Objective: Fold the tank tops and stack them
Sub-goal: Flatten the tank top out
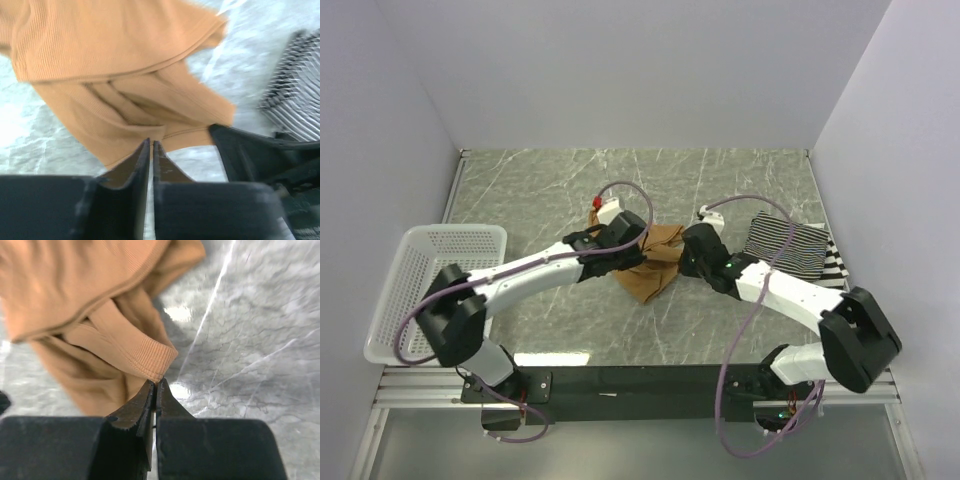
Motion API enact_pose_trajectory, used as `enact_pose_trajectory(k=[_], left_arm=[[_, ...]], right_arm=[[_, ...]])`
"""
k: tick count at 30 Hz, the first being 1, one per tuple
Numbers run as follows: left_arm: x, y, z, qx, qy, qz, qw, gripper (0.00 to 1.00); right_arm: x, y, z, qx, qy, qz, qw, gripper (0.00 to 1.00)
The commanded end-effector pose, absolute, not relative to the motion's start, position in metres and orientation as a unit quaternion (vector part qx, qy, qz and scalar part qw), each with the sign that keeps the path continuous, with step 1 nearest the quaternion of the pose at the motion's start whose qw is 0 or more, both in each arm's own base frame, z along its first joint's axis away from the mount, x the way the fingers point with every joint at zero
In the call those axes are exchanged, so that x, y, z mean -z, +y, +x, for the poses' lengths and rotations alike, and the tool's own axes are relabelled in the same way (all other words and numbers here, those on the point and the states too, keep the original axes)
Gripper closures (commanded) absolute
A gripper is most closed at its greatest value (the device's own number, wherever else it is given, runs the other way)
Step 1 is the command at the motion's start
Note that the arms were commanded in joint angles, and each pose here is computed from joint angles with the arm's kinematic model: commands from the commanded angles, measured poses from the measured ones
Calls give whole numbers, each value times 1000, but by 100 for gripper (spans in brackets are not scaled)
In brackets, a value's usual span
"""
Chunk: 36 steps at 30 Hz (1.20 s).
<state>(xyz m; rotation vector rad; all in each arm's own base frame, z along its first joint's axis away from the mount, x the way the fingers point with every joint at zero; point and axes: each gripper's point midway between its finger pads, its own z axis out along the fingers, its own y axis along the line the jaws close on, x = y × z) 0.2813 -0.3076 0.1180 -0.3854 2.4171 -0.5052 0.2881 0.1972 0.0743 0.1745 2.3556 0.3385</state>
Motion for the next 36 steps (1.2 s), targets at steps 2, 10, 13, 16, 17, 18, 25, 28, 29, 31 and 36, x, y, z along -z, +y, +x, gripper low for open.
enact_pose_trajectory(k=[2,10,13,16,17,18,25,28,29,31,36], left_arm=[[-134,-312,289,199,912,-142,328,77],[-84,-348,263,199,915,-259,235,59],[-80,-355,264,195,908,-288,233,54],[-81,-355,270,184,901,-311,241,51],[-82,-356,272,185,898,-317,242,50],[-85,-360,274,191,895,-323,243,50],[-63,-358,277,134,899,-349,229,53],[-56,-358,276,123,900,-353,223,54],[-55,-359,275,124,901,-352,221,55],[-50,-359,274,117,901,-355,218,56],[-42,-356,270,102,905,-360,202,57]], right_arm=[[-113,187,296,-128,900,81,409,100],[-88,185,288,-122,910,89,385,100],[-76,181,285,-114,913,94,379,100],[-65,179,282,-109,917,99,369,100],[-63,179,281,-111,918,102,368,100],[-58,178,279,-109,919,104,364,100],[-33,170,272,-94,927,118,343,100],[-32,170,272,-95,927,118,342,100],[-32,170,273,-95,927,119,343,100],[-32,170,273,-95,927,118,343,100],[-29,168,274,-94,928,119,339,100]])
